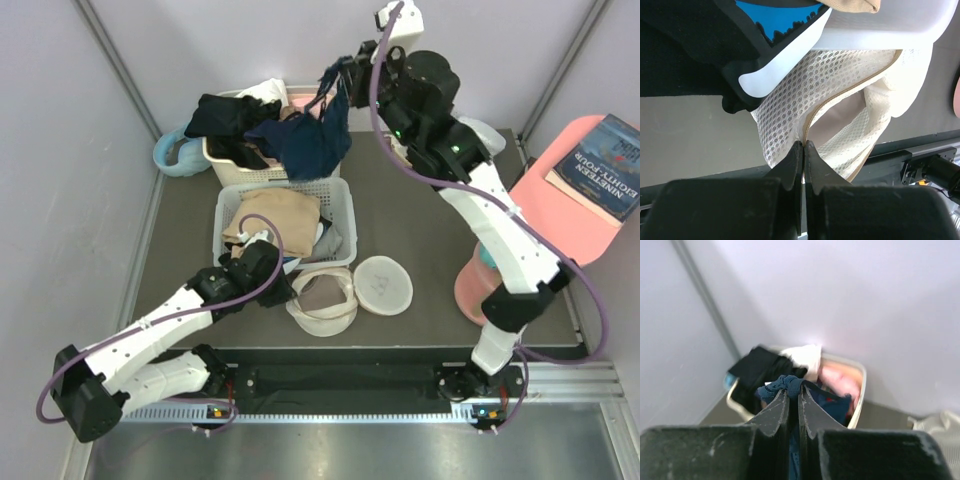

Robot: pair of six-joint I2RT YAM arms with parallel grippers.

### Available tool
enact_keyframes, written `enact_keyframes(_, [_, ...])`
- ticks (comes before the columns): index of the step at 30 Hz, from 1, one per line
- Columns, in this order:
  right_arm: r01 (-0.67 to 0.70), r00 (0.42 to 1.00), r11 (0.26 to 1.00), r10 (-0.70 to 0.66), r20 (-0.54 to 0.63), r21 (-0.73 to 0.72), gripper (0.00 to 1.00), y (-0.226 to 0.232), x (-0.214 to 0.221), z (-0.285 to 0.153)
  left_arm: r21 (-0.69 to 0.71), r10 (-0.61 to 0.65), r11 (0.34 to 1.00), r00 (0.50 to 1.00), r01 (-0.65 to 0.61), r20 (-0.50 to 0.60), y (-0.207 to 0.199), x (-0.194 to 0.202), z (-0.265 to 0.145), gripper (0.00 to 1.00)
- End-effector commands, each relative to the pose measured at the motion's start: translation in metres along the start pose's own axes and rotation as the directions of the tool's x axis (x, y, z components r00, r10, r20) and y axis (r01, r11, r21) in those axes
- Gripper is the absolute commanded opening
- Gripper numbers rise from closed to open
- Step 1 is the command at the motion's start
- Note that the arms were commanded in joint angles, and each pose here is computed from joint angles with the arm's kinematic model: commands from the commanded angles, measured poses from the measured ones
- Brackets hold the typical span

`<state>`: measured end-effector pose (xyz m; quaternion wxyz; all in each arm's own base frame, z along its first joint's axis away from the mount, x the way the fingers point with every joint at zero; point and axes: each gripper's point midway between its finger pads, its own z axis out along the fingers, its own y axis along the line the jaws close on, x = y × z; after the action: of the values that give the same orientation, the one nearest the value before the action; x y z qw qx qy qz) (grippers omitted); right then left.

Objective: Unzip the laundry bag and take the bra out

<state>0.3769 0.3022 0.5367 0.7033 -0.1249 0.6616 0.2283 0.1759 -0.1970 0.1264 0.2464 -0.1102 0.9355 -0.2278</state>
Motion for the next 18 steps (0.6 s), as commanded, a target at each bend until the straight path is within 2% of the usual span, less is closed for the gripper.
enact_keyframes(1, [-0.015, 0.948, 1.000, 0.013, 0.317, 0.004, 0.00, -0.015, -0.057, 0.047, 0.054, 0.010, 0.998, 0.999, -0.013, 0.050, -0.020, -0.018, -0.005, 0.00])
enact_keyframes(2, [-0.016, 0.943, 1.000, 0.013, 0.332, 0.006, 0.00, -0.015, -0.045, 0.066, 0.055, 0.008, 0.998, 0.999, -0.011, 0.054, -0.021, -0.020, -0.006, 0.00])
enact_keyframes(3, [-0.032, 0.907, 0.999, 0.030, 0.421, -0.003, 0.00, -0.016, -0.061, 0.070, 0.056, 0.011, 0.998, 0.998, -0.014, 0.055, -0.022, -0.020, -0.005, 0.00])
enact_keyframes(4, [-0.037, 0.892, 0.999, 0.031, 0.451, 0.003, 0.00, -0.021, -0.062, 0.078, 0.058, 0.011, 0.998, 0.999, -0.014, 0.052, -0.023, -0.020, -0.005, 0.00])
enact_keyframes(6, [-0.063, 0.896, 0.998, 0.059, 0.441, -0.006, 0.00, -0.023, -0.029, 0.114, 0.062, 0.010, 0.998, 0.999, -0.013, 0.044, -0.024, -0.019, -0.004, 0.00])
enact_keyframes(7, [-0.077, 0.870, 0.997, 0.077, 0.486, -0.020, 0.00, -0.026, -0.050, 0.114, 0.060, 0.011, 0.998, 0.999, -0.013, 0.039, -0.024, -0.018, -0.003, 0.00])
enact_keyframes(8, [-0.093, 0.889, 0.995, 0.096, 0.447, -0.029, 0.00, -0.027, -0.018, 0.139, 0.057, 0.011, 0.998, 0.999, -0.012, 0.030, -0.024, -0.016, -0.002, 0.00])
enact_keyframes(10, [-0.097, 0.881, 0.995, 0.101, 0.463, -0.033, 0.00, -0.029, -0.009, 0.148, 0.054, 0.008, 0.999, 1.000, -0.010, 0.026, -0.023, -0.016, -0.001, 0.00])
enact_keyframes(18, [-0.107, 0.921, 0.994, 0.106, 0.376, -0.017, 0.00, -0.043, 0.059, 0.183, 0.030, -0.004, 1.000, 1.000, 0.004, -0.002, -0.015, -0.008, 0.001, 0.00])
